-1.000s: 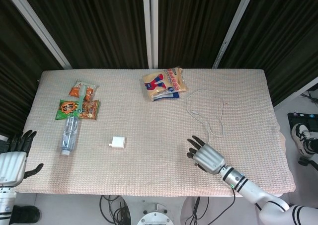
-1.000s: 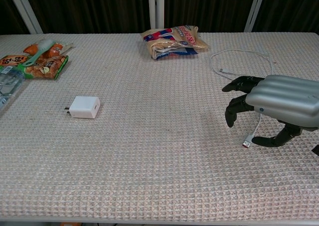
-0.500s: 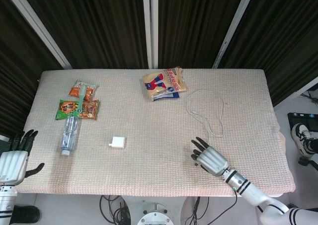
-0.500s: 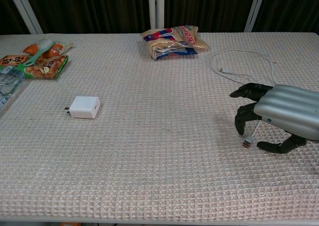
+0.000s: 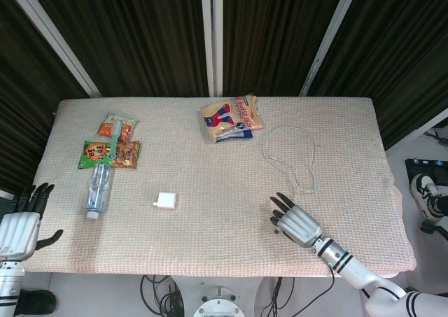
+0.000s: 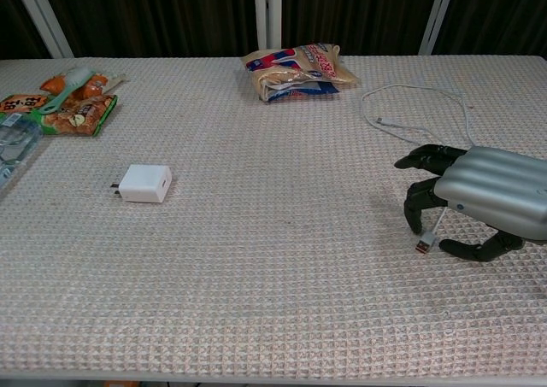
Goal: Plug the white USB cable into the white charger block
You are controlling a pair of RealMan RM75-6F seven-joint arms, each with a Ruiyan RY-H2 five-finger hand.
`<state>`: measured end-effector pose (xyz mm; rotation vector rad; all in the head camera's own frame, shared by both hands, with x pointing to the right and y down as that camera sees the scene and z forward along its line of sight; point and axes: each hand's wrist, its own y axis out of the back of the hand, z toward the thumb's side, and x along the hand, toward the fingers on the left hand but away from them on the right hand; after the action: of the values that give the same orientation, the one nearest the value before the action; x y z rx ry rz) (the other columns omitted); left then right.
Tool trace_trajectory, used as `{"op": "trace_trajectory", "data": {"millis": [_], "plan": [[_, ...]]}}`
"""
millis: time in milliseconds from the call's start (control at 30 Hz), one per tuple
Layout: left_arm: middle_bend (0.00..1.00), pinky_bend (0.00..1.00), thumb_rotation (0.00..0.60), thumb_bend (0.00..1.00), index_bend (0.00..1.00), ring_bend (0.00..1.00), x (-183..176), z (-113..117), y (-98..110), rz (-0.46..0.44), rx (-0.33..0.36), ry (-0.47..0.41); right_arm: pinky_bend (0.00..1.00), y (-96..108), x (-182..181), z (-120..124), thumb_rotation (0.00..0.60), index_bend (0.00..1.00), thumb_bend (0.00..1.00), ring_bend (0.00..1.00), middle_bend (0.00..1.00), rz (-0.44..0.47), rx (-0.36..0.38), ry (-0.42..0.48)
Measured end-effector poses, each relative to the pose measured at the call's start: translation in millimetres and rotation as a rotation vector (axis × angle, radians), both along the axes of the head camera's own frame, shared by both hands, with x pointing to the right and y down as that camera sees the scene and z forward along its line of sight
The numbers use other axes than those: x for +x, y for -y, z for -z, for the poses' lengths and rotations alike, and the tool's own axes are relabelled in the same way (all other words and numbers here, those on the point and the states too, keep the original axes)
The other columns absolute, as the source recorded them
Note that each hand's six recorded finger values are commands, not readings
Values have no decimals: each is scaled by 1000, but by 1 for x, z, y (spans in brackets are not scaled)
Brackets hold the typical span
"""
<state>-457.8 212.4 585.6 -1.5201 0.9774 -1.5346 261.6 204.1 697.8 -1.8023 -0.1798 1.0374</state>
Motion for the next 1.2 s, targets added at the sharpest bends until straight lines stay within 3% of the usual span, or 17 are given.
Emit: {"op": "trace_trajectory", "data": {"millis": [500, 667, 867, 1200], "plan": [[32, 0, 600, 155, 50, 0, -2, -1, -1, 6, 2, -4, 9, 0, -2, -1, 600, 548, 328, 75, 392, -16, 4, 8], [32, 0, 600, 155, 50, 0, 0, 0, 2, -9, 4, 0, 9, 6, -2, 9, 600, 558, 338, 133, 418, -47, 35, 39], [32, 0, 600, 155, 52, 0, 13, 0, 18, -74, 0, -2, 17, 25, 3, 27, 600, 566, 361, 230, 482, -132, 92, 88], [32, 0, 600, 155, 65, 0, 69, -21, 57, -280, -57, -24, 44, 53, 18, 50, 600, 572, 377, 263, 519, -236, 157, 114]]}}
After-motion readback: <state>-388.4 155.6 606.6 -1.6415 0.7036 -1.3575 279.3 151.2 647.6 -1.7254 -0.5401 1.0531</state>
